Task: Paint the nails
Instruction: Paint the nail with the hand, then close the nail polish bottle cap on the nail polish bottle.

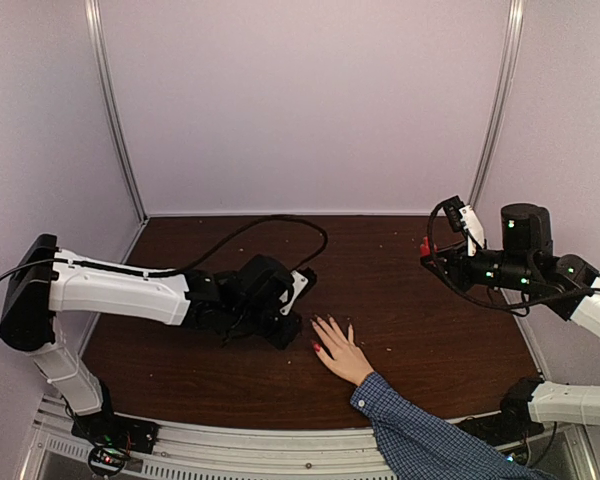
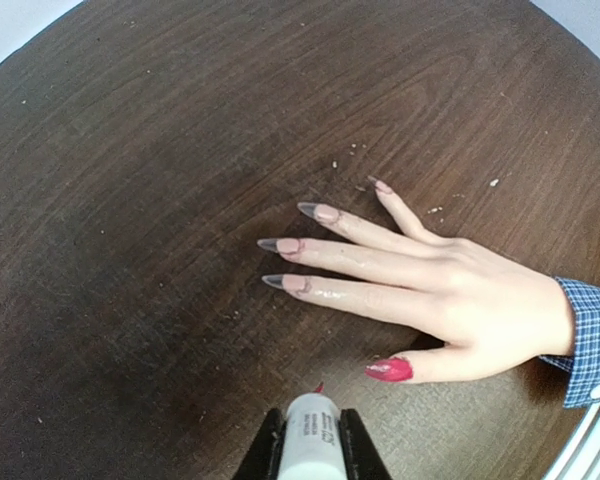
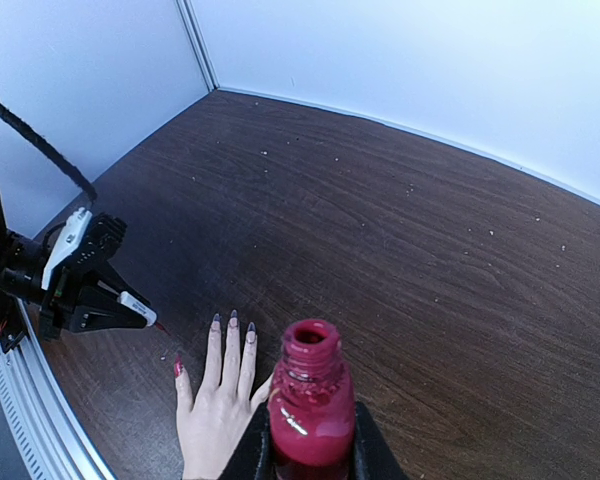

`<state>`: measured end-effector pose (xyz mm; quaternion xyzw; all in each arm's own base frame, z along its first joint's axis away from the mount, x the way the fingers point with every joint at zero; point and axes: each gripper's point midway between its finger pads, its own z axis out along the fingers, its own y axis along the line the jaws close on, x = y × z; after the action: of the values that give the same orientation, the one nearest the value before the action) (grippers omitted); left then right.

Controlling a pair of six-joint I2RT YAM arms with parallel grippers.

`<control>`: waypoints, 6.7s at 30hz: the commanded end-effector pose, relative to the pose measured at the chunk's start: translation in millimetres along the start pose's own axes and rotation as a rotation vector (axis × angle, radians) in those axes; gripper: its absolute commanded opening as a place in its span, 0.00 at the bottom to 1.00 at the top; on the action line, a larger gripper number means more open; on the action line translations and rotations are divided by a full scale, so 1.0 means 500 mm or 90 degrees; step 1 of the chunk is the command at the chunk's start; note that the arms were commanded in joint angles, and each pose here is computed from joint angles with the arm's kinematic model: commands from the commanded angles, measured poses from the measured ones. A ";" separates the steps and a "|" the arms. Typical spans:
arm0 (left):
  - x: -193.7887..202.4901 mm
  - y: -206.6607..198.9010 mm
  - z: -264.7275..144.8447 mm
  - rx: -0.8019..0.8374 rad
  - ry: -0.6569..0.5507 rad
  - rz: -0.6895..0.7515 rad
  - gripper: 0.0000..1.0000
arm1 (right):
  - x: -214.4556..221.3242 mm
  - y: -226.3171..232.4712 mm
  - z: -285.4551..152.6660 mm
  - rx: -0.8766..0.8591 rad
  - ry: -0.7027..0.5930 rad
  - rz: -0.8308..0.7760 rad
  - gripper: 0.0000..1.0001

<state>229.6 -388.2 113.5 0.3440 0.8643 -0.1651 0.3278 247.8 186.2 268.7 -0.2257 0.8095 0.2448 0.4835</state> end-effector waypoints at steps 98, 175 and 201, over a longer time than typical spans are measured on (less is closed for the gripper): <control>-0.016 -0.002 0.012 0.078 -0.012 -0.005 0.00 | -0.003 -0.007 0.008 0.007 0.000 0.003 0.00; -0.080 0.061 -0.121 0.165 -0.143 -0.077 0.00 | -0.017 0.033 0.007 -0.066 -0.017 -0.007 0.00; -0.167 0.050 -0.388 0.291 -0.260 -0.039 0.00 | -0.031 0.242 -0.007 -0.335 -0.017 -0.153 0.00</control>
<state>212.3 -302.8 280.3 0.3267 0.7603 -0.3943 0.3997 191.0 268.0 287.8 -0.3847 0.7136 0.4086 0.4193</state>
